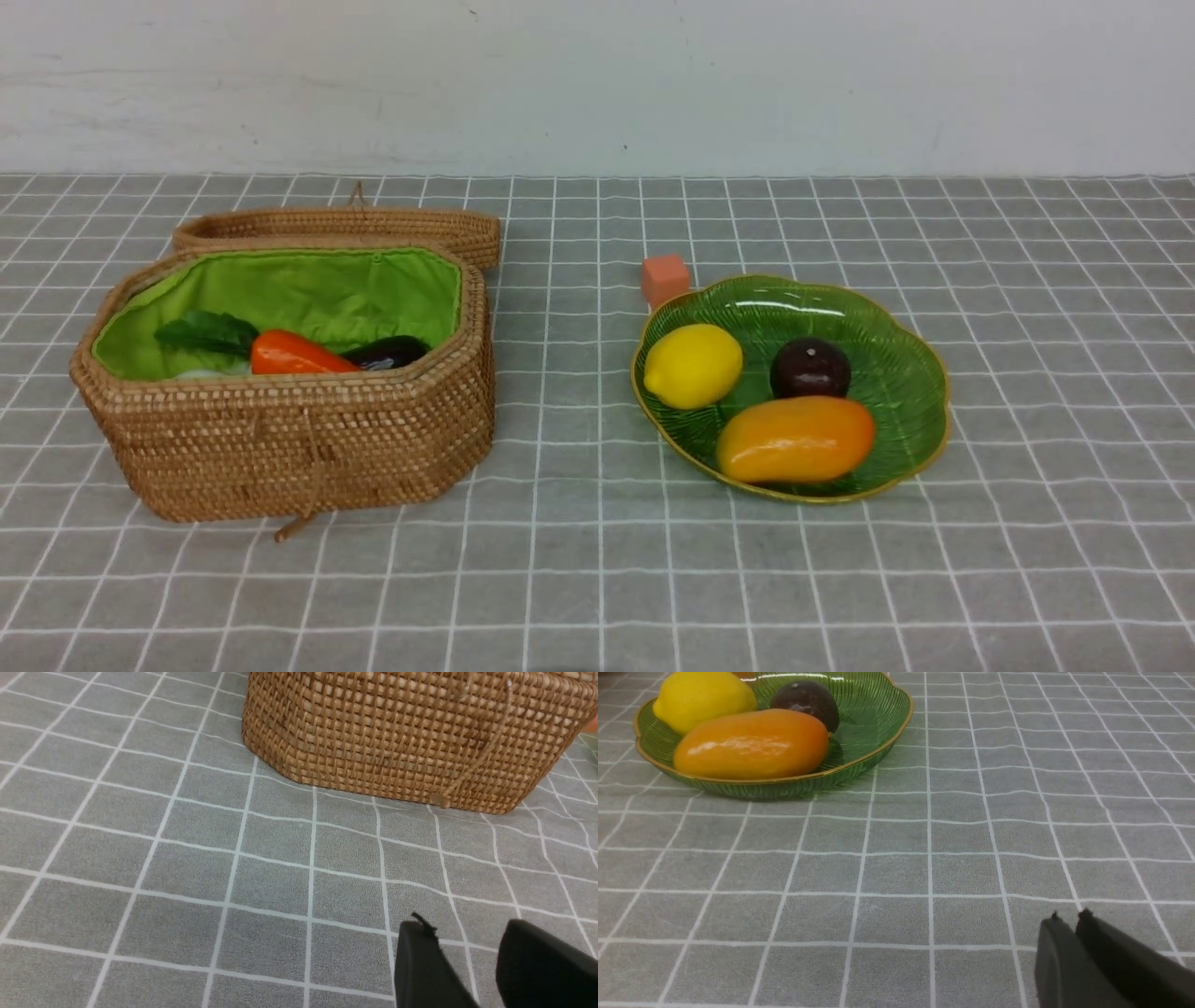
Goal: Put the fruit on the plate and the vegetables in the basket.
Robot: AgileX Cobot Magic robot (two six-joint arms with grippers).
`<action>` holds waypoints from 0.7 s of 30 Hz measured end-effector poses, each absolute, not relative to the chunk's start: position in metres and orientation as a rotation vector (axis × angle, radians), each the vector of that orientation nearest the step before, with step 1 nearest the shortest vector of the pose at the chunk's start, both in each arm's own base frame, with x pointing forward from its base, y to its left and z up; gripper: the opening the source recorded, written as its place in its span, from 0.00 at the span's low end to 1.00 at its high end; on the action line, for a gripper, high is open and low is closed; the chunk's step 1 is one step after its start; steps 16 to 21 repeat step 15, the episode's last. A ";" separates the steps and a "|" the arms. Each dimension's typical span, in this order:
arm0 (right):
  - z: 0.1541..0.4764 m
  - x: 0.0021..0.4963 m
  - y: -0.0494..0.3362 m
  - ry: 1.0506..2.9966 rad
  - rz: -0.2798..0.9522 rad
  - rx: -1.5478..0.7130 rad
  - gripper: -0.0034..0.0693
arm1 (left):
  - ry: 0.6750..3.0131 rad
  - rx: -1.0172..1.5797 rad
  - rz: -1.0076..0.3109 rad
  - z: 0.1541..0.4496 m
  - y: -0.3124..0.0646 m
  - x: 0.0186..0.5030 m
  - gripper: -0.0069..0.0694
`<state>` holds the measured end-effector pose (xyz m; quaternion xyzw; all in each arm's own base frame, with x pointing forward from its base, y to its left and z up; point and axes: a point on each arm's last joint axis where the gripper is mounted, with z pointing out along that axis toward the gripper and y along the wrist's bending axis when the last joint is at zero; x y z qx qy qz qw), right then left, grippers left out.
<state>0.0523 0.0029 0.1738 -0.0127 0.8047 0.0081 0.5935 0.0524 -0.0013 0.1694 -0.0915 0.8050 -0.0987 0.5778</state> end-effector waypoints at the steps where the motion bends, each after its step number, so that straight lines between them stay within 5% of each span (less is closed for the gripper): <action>1: 0.174 0.052 0.003 1.871 0.019 -0.030 0.13 | 1.883 -0.214 -0.231 0.169 -0.001 0.052 0.40; 21: 0.174 0.052 0.003 1.871 0.019 -0.030 0.16 | 1.883 -0.214 -0.231 0.169 -0.001 0.052 0.40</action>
